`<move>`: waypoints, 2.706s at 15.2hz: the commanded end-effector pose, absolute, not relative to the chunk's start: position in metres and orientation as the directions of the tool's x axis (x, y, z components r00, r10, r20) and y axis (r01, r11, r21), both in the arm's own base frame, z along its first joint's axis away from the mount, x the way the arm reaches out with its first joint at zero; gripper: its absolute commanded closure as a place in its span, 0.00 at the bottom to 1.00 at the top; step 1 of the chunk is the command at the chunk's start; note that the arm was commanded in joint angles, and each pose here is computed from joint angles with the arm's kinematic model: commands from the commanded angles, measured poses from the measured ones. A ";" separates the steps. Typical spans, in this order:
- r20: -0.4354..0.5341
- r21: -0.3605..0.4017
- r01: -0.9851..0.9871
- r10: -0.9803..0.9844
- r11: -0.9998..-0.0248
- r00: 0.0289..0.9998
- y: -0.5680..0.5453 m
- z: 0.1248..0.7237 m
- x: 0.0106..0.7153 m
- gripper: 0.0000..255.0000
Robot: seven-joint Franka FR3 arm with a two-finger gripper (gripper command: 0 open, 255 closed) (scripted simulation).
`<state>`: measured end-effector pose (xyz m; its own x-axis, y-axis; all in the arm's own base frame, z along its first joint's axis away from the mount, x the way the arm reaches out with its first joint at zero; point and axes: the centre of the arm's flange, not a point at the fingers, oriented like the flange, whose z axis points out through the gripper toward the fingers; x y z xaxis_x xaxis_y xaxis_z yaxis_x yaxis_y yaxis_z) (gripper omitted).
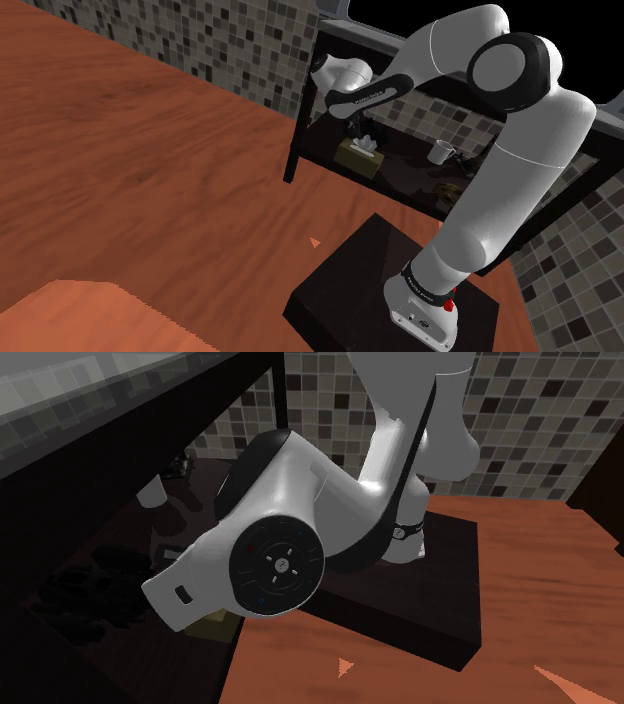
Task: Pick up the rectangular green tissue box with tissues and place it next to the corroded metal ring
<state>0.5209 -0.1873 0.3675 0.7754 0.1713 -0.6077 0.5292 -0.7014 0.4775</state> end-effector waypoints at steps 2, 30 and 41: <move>-0.608 0.478 0.529 0.172 -0.701 0.776 -0.190 0.365 0.519 0.00; -0.276 0.475 0.061 -0.082 -0.878 0.958 -0.249 0.350 0.450 0.00; -0.276 0.475 0.061 -0.082 -0.878 0.958 -0.249 0.350 0.450 1.00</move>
<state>0.4497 -0.2504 0.3520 0.9579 -0.0850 -0.2741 0.0586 -0.8771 0.4768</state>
